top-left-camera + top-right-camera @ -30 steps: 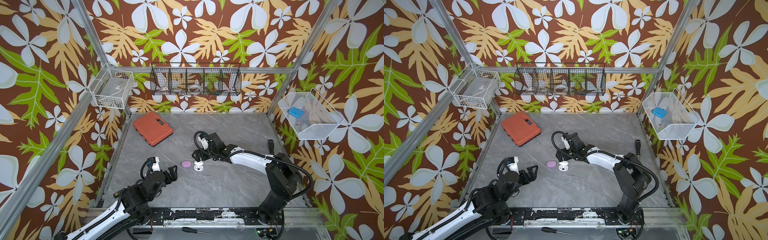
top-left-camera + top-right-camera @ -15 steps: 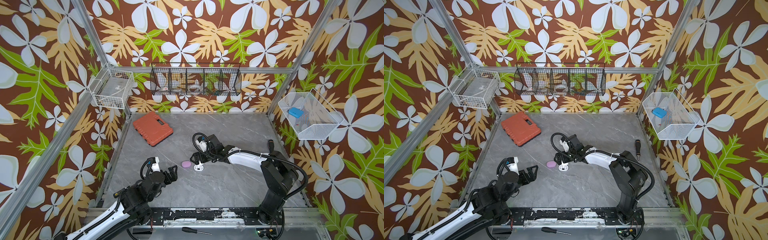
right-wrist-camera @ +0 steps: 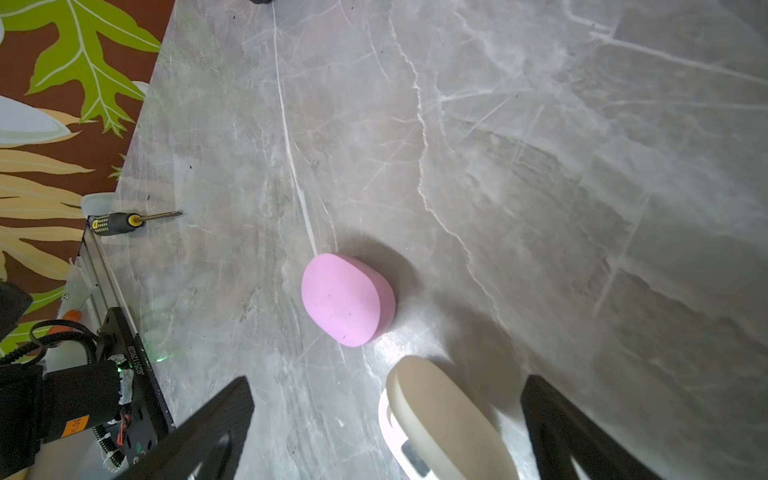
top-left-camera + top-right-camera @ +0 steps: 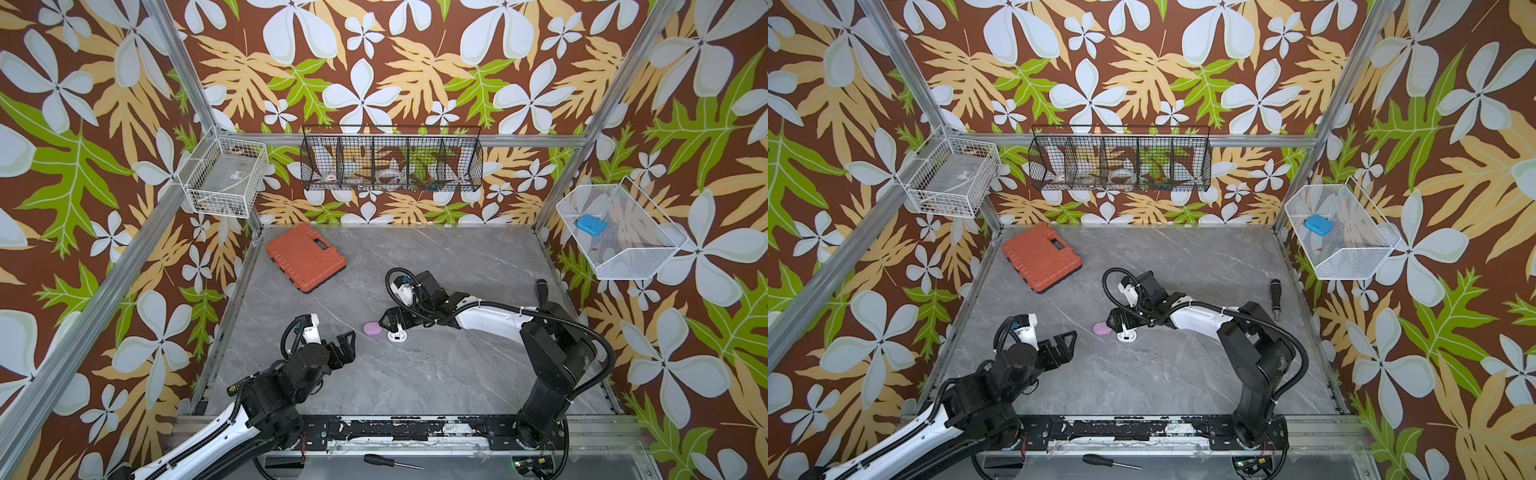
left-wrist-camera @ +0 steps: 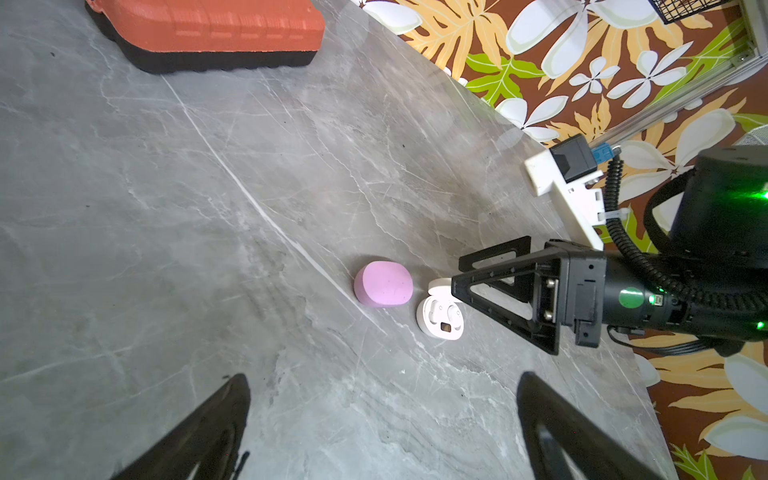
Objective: Insert the wireless bluetooth earbuds into the charging case
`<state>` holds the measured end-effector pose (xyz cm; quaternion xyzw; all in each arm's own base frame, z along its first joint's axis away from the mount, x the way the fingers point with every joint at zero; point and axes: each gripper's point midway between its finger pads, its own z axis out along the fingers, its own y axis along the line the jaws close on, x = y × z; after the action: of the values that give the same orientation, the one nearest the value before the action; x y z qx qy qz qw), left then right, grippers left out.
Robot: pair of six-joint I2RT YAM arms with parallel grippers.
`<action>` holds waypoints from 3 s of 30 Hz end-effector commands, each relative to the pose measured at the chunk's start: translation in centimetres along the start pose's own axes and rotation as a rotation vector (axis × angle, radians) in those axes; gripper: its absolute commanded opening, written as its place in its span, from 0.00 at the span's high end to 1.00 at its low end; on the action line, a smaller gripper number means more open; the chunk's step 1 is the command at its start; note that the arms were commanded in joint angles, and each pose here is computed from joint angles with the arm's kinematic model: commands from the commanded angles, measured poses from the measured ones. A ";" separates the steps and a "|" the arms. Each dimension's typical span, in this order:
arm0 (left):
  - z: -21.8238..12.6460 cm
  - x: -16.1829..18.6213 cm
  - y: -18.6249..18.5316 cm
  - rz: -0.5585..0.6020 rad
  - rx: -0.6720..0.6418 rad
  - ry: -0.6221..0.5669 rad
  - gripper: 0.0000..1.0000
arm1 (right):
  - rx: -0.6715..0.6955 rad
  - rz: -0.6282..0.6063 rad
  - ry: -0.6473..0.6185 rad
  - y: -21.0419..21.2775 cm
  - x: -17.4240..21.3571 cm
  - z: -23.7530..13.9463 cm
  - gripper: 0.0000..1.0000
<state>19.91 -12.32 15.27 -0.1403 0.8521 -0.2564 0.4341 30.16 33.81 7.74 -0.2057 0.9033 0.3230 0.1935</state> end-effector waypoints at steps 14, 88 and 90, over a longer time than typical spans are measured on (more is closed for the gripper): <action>0.1 -0.2 -0.5 -0.003 0.024 -0.009 0.00 | -0.056 -0.011 0.017 1.2 0.5 0.2 0.00; 0.7 -16.0 8.6 0.278 -0.469 -0.661 0.00 | 0.950 0.039 -0.980 -10.4 5.0 -31.5 0.00; 1.5 -16.0 8.7 0.329 -0.483 -0.651 0.00 | 0.952 0.048 -0.991 -10.6 5.2 -31.4 0.00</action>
<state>29.32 2.23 18.61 -0.1873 0.7420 0.0891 0.6375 24.27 5.36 21.62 0.0529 0.7743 -0.0394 0.6293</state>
